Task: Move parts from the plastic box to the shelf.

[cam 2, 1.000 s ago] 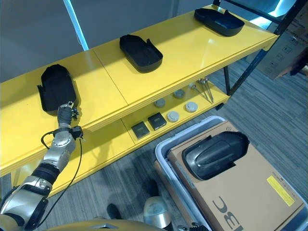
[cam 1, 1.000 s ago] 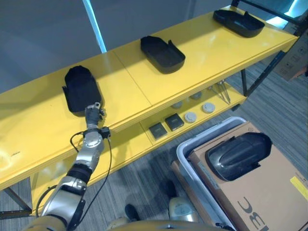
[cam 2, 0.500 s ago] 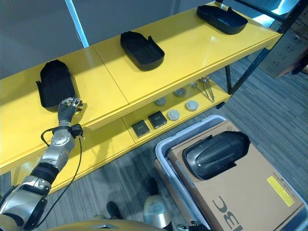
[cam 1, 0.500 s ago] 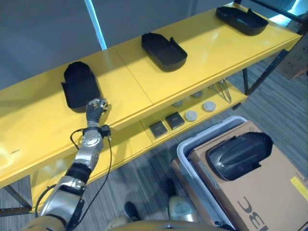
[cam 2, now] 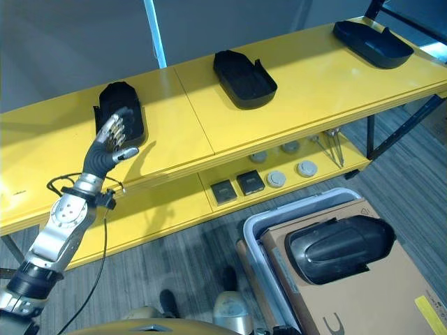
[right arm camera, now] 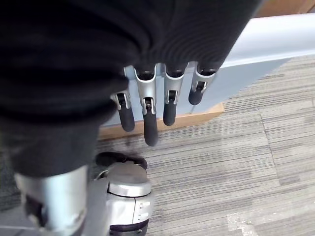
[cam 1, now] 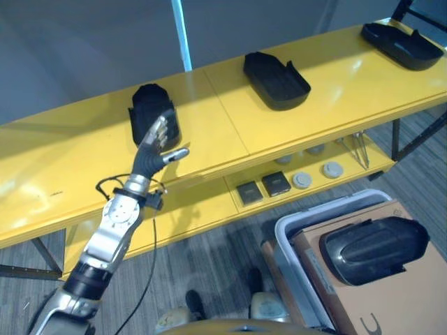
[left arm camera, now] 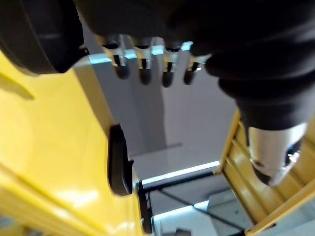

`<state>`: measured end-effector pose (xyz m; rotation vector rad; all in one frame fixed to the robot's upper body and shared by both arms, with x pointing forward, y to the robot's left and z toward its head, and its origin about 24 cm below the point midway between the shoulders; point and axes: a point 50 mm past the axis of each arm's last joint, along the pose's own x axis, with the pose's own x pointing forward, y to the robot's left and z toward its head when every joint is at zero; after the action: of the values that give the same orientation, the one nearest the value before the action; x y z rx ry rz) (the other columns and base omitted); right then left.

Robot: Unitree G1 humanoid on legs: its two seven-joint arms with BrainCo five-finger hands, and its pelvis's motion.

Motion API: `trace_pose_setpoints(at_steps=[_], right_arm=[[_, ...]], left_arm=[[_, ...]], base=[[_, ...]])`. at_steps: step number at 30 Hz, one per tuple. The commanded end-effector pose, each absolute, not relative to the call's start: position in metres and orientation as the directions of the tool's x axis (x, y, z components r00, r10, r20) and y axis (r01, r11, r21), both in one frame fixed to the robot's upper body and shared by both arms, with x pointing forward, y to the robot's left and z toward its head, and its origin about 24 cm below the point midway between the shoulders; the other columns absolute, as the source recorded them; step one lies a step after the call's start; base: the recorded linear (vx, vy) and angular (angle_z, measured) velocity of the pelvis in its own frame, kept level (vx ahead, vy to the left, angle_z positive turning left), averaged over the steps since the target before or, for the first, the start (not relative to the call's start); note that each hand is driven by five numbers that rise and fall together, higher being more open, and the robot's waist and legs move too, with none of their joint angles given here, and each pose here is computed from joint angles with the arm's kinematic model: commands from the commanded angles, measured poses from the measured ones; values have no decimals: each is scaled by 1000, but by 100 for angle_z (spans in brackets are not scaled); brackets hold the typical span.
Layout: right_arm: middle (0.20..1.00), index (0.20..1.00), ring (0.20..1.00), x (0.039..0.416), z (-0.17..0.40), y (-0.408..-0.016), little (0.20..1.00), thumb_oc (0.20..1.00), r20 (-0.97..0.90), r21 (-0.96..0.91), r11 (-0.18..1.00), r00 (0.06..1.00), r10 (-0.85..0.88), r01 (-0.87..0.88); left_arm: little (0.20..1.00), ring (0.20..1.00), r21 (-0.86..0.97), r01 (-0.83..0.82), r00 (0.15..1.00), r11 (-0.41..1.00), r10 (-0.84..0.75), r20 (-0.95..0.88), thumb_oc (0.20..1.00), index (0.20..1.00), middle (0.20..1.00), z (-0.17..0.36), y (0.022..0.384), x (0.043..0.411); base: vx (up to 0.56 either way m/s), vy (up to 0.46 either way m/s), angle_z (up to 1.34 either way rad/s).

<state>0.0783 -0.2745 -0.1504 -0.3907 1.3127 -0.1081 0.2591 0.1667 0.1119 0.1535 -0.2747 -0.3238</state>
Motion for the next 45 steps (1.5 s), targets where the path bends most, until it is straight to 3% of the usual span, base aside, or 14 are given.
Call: trace_pose_setpoints(at_steps=[1,4,11,18,22,23,26,29,33,40,45], right_arm=[[1000,1000,1000,72,-148,-284,1000,1000,-909,-380,922,214,-358,-73],[1000,1000,1000,68,-151,-279,1000,1000,-911,-355,935,215,-351,22],[1000,1000,1000,56,-155,-272,1000,1000,-911,-309,934,226,-345,182],[1000,1000,1000,54,-155,-278,1000,1000,-909,-325,937,231,-346,123],[1000,1000,1000,55,-157,-274,1000,1000,-909,-368,930,208,-362,12],[1000,1000,1000,58,-159,-268,1000,1000,-909,-366,931,221,-353,-19],[1000,1000,1000,59,-160,-261,1000,1000,-913,-347,938,237,-332,-22],[1000,1000,1000,58,-162,-255,1000,1000,-912,-344,939,245,-330,-16],[1000,1000,1000,55,-160,-264,1000,1000,-895,-391,920,240,-377,-12],[1000,1000,1000,98,-134,-309,1000,1000,-793,-456,861,336,-509,227],[1000,1000,1000,142,-99,-331,1000,1000,-560,-381,690,440,-702,616]], left_arm=[[1000,1000,182,412,865,893,-446,229,1000,1000,1000,114,160,260],[1000,1000,239,482,838,843,-523,154,1000,1000,1000,97,152,257],[1000,1000,165,571,816,804,-578,-7,1000,1000,1000,58,141,247],[1000,1000,164,539,842,826,-522,-137,1000,1000,1000,28,145,248],[1000,1000,135,319,895,938,-250,-370,1000,1000,1000,-30,155,246],[1000,1000,153,219,872,964,-123,-473,1000,1000,1000,-56,165,238],[1000,1000,146,71,815,987,28,-579,1000,1000,1000,-87,178,221],[1000,1000,233,59,791,971,97,-604,1000,1000,1000,-101,187,210],[1000,1000,372,27,688,928,252,-680,1000,1000,1000,-125,206,182],[1000,1000,422,63,600,904,304,-740,1000,1000,1000,-141,223,149],[1000,1000,449,128,588,884,297,-752,1000,1000,1000,-143,228,143]], base=[[-193,124,-131],[-178,109,-67],[-148,82,-65],[-184,-2,-87],[-29,-192,-113],[-44,-351,-121],[5,-249,-104],[23,-212,-38],[55,-252,-6],[2,43,-58],[74,162,-39]])
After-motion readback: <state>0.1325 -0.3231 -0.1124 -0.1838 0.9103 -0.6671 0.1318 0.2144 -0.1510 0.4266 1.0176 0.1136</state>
